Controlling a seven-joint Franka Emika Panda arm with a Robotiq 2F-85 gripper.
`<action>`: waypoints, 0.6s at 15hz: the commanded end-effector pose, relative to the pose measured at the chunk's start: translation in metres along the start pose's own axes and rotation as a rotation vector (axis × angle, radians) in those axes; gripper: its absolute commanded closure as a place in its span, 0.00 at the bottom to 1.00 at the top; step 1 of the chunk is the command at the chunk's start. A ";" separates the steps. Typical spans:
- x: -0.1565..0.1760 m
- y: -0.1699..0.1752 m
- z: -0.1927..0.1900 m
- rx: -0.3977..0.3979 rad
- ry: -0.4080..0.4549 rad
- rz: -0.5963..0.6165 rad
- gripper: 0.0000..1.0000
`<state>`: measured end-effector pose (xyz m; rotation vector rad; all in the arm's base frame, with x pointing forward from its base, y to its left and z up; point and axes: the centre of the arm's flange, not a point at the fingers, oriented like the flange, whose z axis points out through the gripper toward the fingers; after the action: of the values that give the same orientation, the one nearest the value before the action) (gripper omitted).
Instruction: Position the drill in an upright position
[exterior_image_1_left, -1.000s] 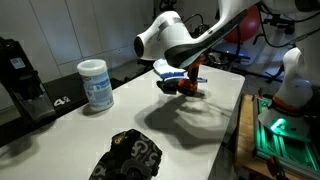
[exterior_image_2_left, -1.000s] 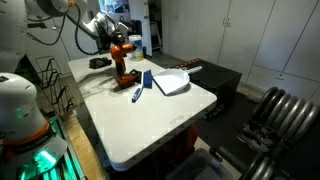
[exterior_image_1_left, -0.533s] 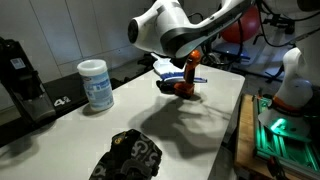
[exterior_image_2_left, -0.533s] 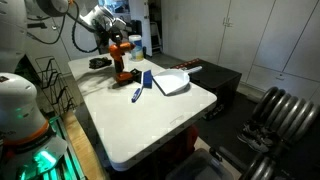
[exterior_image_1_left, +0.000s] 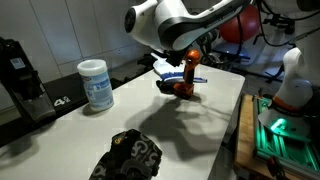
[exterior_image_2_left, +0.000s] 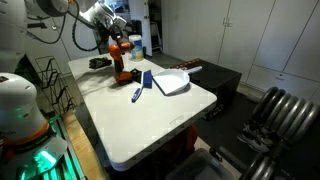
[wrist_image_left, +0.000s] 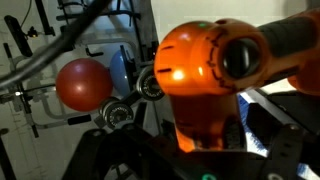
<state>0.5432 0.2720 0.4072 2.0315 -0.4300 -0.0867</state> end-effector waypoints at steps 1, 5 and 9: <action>0.003 -0.013 0.000 0.059 -0.021 -0.046 0.00; 0.003 -0.015 -0.006 0.095 -0.010 -0.050 0.00; 0.002 0.007 -0.021 0.130 0.003 0.003 0.00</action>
<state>0.5495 0.2811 0.4067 2.1086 -0.4111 -0.0793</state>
